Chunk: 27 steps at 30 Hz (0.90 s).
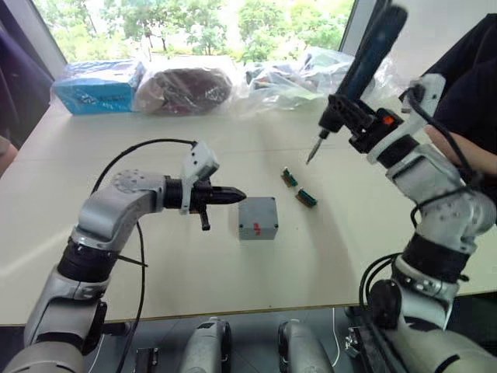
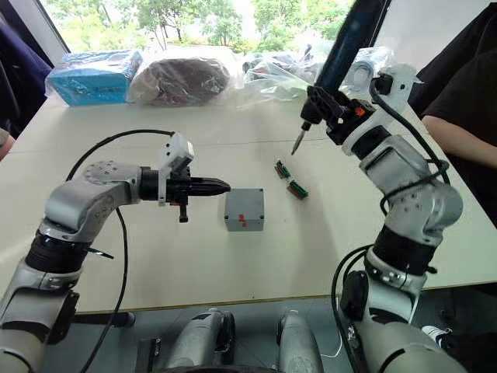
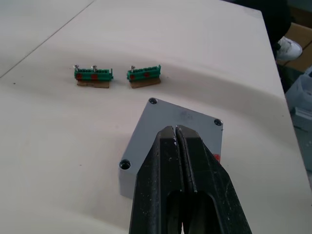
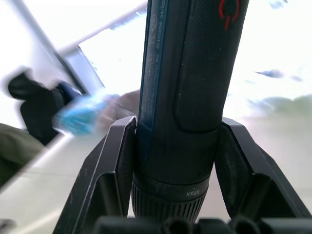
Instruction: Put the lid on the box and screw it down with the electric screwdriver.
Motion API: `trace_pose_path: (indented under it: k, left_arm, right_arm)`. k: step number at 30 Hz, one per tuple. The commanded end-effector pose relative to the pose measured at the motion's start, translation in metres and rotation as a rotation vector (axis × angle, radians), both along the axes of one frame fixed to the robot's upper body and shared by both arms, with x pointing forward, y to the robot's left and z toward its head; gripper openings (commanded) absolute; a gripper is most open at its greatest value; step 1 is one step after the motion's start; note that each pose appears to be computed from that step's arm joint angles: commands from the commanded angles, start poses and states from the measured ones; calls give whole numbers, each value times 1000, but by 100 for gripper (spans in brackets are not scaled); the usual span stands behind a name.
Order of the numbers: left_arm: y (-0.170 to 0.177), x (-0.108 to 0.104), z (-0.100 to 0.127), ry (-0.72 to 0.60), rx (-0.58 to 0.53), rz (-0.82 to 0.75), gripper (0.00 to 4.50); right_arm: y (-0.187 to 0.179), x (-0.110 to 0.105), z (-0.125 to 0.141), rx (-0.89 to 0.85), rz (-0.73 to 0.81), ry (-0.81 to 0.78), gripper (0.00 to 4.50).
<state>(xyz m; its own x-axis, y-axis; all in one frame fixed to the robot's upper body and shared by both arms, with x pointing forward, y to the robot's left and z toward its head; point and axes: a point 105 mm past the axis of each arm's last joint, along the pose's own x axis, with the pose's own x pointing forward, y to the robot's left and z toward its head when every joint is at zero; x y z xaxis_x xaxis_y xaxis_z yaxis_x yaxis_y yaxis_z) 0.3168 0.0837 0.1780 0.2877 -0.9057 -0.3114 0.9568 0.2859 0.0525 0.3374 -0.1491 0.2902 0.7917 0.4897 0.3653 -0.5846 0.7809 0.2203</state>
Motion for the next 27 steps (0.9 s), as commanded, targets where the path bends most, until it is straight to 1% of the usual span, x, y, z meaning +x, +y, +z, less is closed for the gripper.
trace_pose_path:
  k: [1, 5, 8, 12, 17, 27]
  left_arm:
    - [-8, 1, 4, -59, 33, -35, 0]
    - [-16, 4, -11, -73, 96, -72, 0]
    - [-18, 4, -16, -79, 121, -90, 0]
    - [-16, 3, -32, -80, 183, -105, 0]
    - [-17, 3, -32, -77, 172, -103, 0]
    - [-17, 1, -30, -71, 161, -93, 0]
  right_arm:
    - [25, -16, 7, -13, 46, -114, 182]
    - [51, -19, -19, -55, 91, -105, 182]
    - [57, -19, -32, -78, 88, -104, 182]
    - [61, -18, -47, -123, 63, -102, 182]
    - [60, -14, -54, -148, 30, -107, 182]
    - [61, -8, -73, -192, 15, -90, 182]
